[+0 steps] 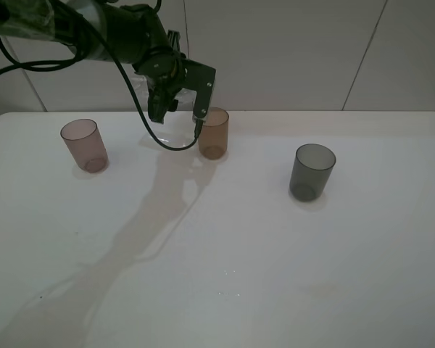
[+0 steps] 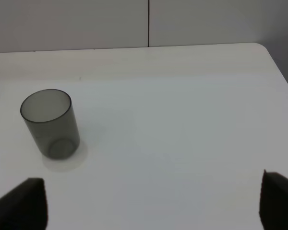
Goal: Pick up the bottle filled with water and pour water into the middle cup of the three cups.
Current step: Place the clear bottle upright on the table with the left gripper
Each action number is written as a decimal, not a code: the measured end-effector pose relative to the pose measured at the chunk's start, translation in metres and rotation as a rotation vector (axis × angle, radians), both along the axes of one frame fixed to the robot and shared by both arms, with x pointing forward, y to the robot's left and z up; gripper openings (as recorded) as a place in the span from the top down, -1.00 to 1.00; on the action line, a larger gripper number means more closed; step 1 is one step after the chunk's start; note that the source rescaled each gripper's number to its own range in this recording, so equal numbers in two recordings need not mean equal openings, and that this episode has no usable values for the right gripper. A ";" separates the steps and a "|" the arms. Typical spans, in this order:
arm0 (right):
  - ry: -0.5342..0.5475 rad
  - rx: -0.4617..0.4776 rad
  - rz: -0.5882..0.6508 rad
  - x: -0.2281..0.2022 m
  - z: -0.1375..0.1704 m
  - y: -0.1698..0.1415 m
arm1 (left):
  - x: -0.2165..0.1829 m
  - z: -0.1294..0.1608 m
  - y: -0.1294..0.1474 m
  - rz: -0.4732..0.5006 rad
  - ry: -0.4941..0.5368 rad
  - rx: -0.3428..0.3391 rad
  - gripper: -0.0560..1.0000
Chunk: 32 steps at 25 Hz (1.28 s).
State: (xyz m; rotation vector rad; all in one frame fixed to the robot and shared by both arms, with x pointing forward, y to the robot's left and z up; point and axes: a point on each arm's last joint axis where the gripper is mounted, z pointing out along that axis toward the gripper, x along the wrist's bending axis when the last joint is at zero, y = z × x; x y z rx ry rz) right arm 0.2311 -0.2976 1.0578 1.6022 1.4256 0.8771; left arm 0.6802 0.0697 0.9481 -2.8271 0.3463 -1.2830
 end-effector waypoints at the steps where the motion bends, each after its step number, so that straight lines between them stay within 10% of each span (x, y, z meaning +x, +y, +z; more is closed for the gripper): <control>1: 0.000 0.000 0.000 0.000 0.000 0.000 | 0.000 0.000 0.000 -0.004 -0.004 0.006 0.88; 32: 0.000 0.000 0.000 0.000 0.000 0.000 | 0.000 0.000 0.001 -0.032 -0.006 0.057 0.88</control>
